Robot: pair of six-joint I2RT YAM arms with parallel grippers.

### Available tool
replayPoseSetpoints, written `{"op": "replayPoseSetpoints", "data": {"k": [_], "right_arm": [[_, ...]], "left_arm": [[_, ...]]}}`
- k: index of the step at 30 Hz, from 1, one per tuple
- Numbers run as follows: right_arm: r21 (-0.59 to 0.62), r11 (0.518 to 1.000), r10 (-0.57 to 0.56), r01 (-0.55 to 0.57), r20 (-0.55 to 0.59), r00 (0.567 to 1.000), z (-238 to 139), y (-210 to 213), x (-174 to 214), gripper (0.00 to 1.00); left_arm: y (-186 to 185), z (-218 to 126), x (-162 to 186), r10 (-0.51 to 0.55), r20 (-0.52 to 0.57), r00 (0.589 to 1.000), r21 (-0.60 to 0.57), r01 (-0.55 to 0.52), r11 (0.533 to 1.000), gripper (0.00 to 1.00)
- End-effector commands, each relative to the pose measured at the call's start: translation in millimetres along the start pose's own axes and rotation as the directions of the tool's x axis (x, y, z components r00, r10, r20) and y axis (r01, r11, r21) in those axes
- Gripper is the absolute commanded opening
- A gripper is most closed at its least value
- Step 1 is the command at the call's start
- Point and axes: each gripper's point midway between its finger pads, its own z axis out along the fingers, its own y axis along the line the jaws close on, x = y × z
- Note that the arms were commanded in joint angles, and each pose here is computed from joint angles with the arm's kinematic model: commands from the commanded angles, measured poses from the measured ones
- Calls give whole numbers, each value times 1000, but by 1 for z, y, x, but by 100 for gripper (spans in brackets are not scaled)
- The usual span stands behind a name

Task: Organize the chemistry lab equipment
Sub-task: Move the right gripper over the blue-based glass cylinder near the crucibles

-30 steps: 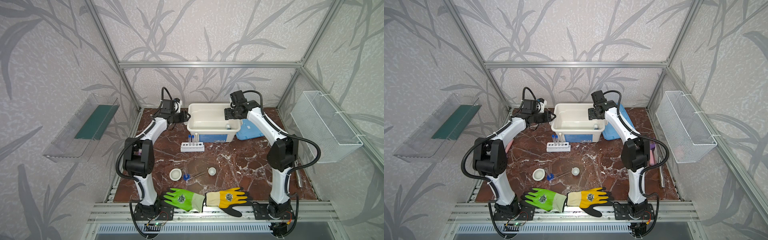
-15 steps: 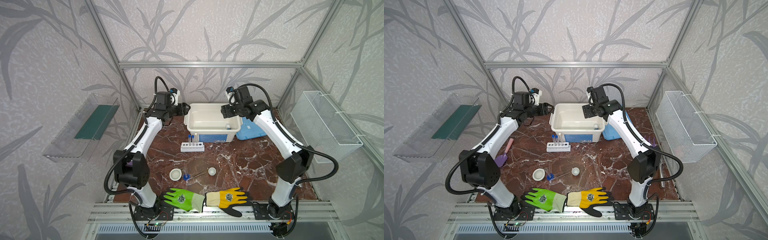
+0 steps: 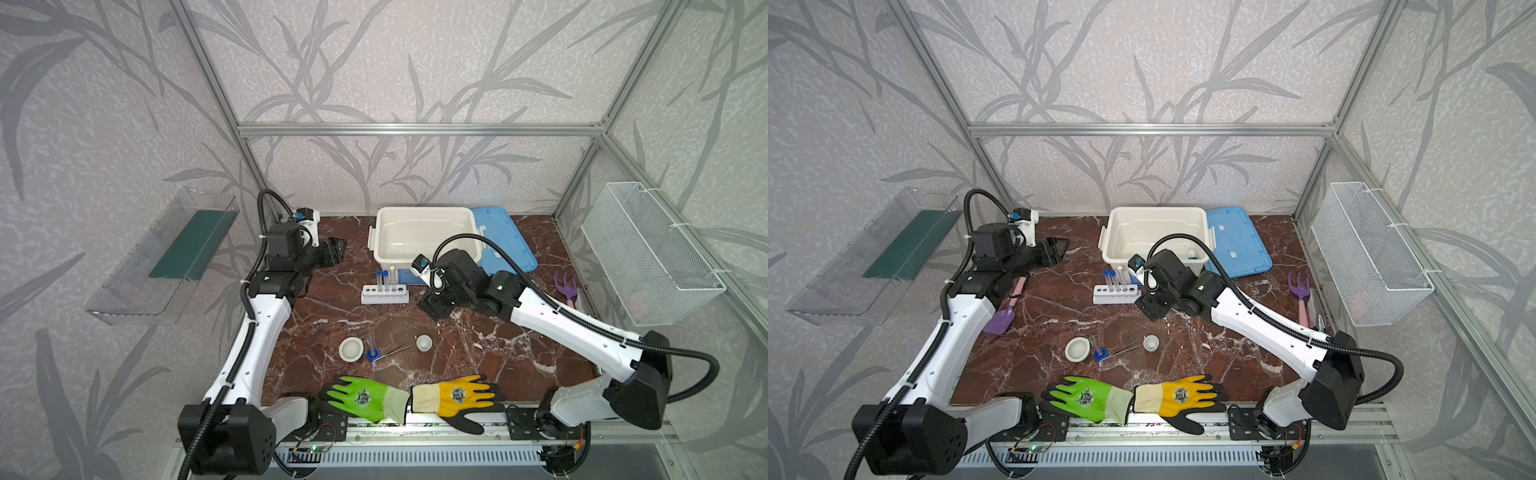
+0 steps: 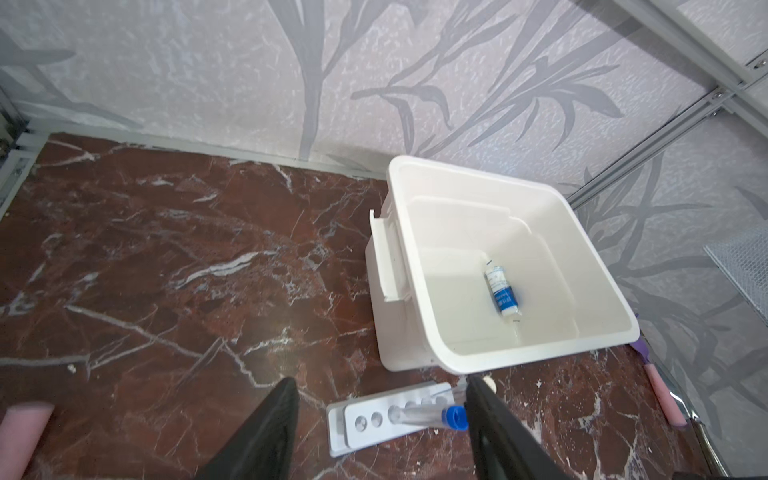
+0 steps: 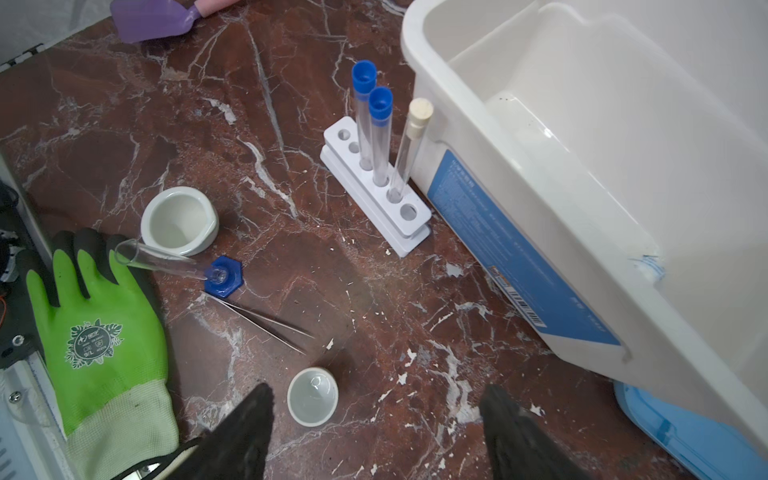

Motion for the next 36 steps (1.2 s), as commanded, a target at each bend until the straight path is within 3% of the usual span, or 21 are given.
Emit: {"op": "replayPoseSetpoints", "data": {"k": [1,6,13,36], "right_arm": [[-91,995,-33,48,158,987,10,27,-17,79],[-181,977,-72,112,217,974,45,67,-7,79],[-294,934,-102,204,327,940,57,118,-10,79],[-382,892,-99,240,353,930,107,148,-8,74]], "left_arm": [[-4,-22,7,56,21,998,-1,-56,998,65],[-1,-38,18,48,83,995,-23,-46,999,66],[3,-35,30,45,72,996,-18,-44,999,66],[5,-25,31,21,51,998,8,-21,1000,66]]}}
